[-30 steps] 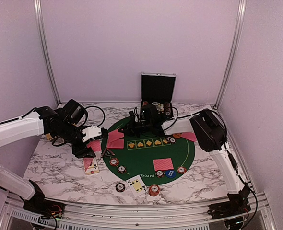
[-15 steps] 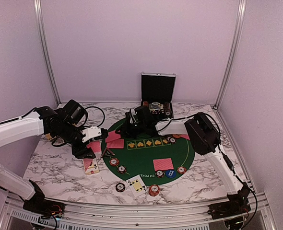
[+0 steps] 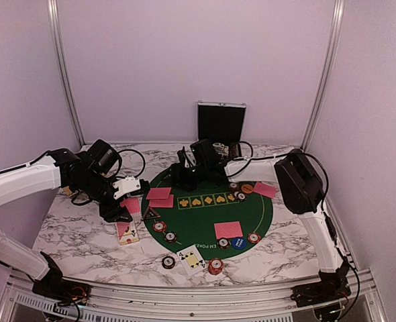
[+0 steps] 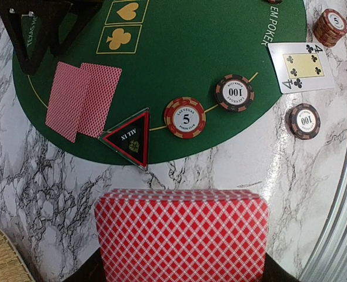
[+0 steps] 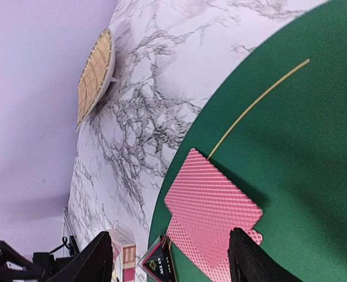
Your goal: Distribute texas hold em gaming equipment
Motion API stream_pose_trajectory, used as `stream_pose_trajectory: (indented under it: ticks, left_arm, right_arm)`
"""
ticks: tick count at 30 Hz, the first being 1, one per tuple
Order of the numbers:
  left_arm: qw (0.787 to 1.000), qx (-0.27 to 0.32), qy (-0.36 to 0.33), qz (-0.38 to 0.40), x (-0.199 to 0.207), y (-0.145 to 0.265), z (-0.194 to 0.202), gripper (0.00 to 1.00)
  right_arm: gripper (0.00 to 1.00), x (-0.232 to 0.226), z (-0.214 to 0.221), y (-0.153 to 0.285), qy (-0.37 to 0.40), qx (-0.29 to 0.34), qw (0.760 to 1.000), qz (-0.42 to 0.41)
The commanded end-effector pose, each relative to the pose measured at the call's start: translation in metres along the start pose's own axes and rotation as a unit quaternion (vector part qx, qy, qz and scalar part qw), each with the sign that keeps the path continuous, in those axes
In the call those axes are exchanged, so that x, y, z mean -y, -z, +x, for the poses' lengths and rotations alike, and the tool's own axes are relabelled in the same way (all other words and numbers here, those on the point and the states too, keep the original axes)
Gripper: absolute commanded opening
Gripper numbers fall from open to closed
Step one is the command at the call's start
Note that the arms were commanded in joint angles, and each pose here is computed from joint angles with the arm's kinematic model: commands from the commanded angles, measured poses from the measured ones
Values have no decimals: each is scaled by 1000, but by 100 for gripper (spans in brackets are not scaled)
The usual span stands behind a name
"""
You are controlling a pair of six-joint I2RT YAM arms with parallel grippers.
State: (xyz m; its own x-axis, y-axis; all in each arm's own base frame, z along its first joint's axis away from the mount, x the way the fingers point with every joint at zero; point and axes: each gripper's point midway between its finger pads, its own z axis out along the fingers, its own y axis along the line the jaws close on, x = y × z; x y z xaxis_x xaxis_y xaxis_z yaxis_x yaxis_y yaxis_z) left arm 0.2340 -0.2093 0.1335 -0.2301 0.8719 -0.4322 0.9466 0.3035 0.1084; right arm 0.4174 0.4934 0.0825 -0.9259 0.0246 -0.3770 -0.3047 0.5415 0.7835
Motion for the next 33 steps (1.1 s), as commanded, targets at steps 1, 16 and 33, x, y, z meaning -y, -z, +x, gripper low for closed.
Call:
stream_pose_trajectory:
  ticks: [1,16,33]
  left_arm:
    - [1000,14,8,6,2,9,-4,0]
    - [1000,15,17,8,0,8,-4,0]
    - [1000,17,5,4,-2,9,-6,0]
  right_arm:
    - [70,-32,-11,33,35,24,999,-2]
    - [91,-82,50,93,39,-7,995,-90]
    - [93,-131,83,81,10,-33,982,-186]
